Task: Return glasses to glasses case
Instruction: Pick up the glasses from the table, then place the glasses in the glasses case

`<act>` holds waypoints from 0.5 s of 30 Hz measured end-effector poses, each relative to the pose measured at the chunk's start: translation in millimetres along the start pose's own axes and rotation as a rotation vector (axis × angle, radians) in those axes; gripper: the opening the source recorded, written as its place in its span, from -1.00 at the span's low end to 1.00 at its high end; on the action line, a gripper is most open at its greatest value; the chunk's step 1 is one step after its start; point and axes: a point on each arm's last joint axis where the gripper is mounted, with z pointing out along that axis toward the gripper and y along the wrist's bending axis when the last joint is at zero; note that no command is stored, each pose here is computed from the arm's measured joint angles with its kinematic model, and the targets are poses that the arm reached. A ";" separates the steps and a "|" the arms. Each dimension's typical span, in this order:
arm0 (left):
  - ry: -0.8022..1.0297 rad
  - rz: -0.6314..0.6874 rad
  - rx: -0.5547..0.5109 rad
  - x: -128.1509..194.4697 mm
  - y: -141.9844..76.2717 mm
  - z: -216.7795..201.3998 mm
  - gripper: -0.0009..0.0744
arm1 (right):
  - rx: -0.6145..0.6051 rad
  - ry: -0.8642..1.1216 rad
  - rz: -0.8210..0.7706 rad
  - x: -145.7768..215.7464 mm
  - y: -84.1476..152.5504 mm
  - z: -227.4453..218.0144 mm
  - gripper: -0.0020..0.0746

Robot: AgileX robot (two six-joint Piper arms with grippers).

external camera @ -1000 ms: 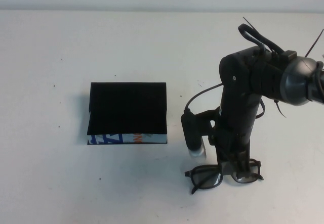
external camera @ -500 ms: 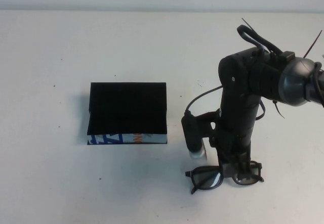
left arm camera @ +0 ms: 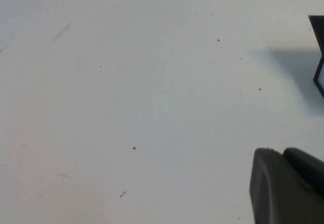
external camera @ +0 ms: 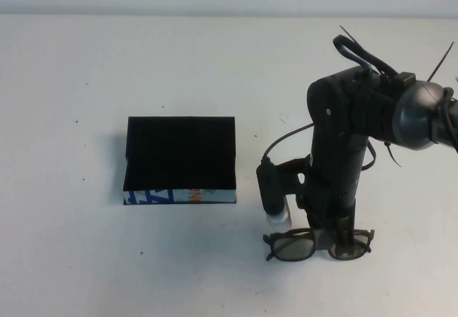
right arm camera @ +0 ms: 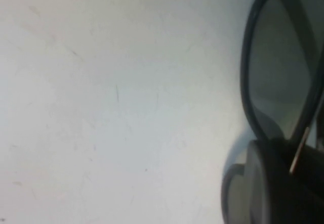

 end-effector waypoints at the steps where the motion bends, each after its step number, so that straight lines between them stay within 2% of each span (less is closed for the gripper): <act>1: 0.000 0.000 0.000 0.0 0.0 0.0 -0.98 | 0.005 0.000 0.010 -0.2 0.7 -1.8 -0.90; 8: 0.000 0.000 0.000 0.0 0.0 0.0 -0.98 | 0.117 -0.056 0.077 -18.2 5.7 -36.3 -0.91; 15: 0.000 0.000 0.000 0.0 0.0 0.0 -0.98 | 0.287 -0.170 -0.001 -69.8 2.0 -88.2 -0.91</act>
